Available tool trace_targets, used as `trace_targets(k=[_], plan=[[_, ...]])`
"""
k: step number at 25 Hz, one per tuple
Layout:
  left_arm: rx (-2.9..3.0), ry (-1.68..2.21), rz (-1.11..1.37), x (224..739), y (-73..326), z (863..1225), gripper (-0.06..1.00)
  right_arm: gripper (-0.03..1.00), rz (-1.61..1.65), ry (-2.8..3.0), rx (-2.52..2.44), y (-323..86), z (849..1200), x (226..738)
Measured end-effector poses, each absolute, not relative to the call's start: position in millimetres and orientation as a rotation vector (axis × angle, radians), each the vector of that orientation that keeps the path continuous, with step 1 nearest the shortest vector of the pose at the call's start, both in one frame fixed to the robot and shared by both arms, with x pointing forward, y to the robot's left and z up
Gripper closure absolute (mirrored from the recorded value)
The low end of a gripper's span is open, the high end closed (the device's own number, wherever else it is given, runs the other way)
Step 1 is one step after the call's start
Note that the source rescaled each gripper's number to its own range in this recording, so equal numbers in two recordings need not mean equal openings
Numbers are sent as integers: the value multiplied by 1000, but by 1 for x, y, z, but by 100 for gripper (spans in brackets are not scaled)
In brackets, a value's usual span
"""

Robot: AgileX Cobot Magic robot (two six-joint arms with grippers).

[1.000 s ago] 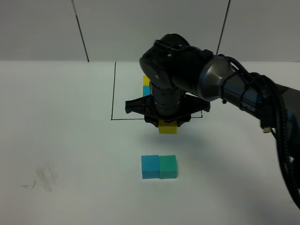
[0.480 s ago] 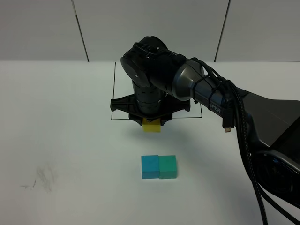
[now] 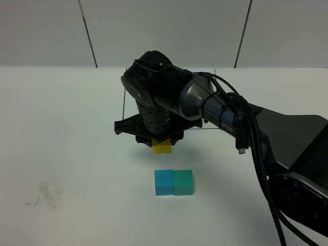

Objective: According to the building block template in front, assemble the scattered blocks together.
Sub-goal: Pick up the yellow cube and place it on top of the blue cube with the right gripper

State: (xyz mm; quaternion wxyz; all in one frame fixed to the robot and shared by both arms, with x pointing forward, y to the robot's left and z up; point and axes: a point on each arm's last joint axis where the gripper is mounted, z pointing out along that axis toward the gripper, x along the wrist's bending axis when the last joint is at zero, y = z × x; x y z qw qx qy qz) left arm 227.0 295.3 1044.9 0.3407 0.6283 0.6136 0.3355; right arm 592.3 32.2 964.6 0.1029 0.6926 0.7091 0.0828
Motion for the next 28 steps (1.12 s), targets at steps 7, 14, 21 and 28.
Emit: trace_targets(k=[7, 14, 21, 28], plan=[[1635, 1597, 873, 227, 295, 1045, 17, 69, 240, 2135, 2016, 33, 965, 589], [1635, 1597, 873, 227, 295, 1045, 17, 69, 227, 2134, 1946, 28, 977, 579], [1635, 1597, 873, 227, 295, 1045, 17, 69, 221, 2146, 1979, 22, 976, 584], [1635, 1597, 873, 227, 295, 1045, 17, 69, 215, 2081, 2053, 21, 969, 587]])
